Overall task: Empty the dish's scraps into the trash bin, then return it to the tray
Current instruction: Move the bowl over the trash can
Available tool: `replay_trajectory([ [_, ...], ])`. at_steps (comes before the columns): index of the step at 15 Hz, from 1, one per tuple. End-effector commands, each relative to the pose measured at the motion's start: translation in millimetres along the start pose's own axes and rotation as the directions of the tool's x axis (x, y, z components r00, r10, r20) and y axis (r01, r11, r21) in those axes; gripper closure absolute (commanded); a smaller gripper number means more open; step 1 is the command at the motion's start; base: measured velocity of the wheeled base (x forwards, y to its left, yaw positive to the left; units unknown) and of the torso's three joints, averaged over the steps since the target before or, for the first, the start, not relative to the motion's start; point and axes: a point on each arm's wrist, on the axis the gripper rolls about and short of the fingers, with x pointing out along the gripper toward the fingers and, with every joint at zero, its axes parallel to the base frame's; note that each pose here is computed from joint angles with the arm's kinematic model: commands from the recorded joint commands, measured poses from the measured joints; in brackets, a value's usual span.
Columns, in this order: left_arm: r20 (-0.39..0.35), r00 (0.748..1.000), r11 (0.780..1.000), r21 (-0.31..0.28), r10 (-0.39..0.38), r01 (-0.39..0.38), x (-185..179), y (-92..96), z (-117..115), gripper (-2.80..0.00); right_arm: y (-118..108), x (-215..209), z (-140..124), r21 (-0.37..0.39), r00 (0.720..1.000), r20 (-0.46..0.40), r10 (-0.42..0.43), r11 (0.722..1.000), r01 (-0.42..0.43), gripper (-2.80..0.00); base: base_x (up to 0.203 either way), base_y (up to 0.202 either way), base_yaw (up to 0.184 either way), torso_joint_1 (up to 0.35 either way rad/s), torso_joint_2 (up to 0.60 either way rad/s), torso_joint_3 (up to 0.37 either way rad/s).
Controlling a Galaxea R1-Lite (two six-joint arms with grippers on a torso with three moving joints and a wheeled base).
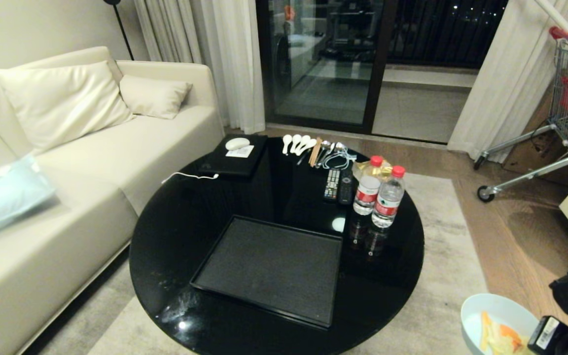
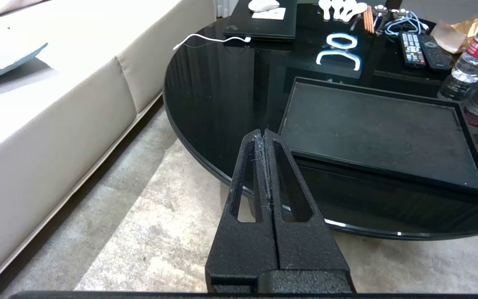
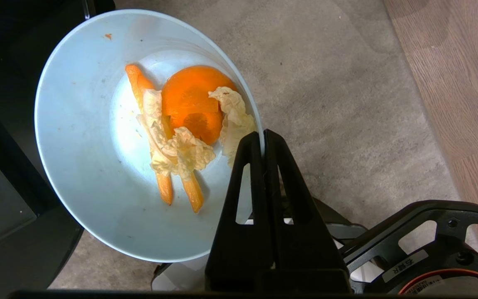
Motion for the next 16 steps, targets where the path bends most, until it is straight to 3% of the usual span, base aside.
replay_trajectory([
  [1, 0.001, 1.0, 1.0, 0.0, 0.0, 0.0, 0.0, 0.0, 0.0, 0.0, 0.5, 0.1, 0.0, 0.003, 1.0, 0.001, -0.002, 1.0, 0.002, 0.0, 0.0, 0.0, 0.0, 0.0, 0.0, 0.0],
  [16, 0.001, 1.0, 1.0, 0.0, 0.0, 0.0, 0.0, 0.0, 0.0, 0.0, -1.0, 0.1, -0.9, 0.003, 1.0, -0.001, -0.002, 1.0, 0.002, 0.0, 0.0, 0.0, 0.0, 0.0, 0.0, 0.0],
])
